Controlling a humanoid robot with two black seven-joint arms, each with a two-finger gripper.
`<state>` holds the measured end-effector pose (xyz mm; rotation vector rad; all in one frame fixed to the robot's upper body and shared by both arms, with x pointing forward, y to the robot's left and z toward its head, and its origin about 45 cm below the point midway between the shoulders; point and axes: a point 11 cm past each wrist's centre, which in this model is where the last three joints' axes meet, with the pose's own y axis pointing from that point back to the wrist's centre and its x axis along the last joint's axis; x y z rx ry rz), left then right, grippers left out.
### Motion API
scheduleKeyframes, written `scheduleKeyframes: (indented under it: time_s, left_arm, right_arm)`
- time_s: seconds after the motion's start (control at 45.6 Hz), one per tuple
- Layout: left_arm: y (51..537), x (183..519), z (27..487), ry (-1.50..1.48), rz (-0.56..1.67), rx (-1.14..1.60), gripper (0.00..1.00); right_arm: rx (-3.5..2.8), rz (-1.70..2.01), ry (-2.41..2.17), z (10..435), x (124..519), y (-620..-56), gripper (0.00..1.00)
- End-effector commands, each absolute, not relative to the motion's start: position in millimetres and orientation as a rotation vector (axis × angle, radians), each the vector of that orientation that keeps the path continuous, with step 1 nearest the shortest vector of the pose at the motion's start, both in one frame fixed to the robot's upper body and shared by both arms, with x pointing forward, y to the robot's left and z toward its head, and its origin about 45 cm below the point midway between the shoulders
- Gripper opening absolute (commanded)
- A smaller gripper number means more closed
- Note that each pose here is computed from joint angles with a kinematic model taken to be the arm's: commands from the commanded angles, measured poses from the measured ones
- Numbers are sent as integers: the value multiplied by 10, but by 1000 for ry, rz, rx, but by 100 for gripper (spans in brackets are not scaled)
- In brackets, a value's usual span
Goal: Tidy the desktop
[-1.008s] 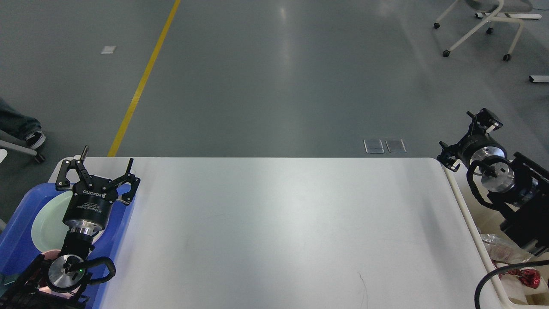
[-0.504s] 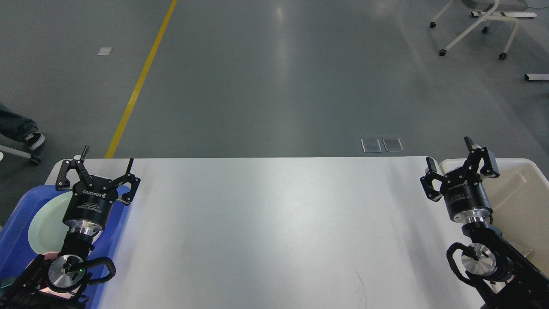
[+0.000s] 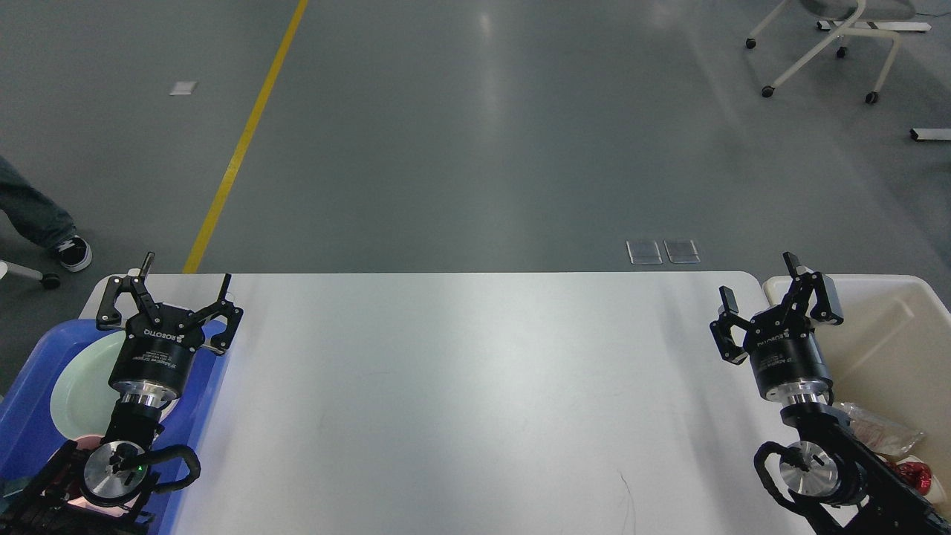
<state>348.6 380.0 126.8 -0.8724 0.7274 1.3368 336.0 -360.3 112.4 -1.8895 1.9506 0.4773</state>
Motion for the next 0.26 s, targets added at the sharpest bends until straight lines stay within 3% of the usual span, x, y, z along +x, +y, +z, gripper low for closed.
scheduleKeyframes:
  time_s: [0.0,0.241]
  left_arm:
    - [3799,3486,1268,728,1336,-871,96]
    - [3800,3486,1268,727,1337,-873,96]
  right_arm:
    - [-1876,496,1949,1094,3349,-3571,100]
    - [-1812,549,1940,1045,3325,-3543,100]
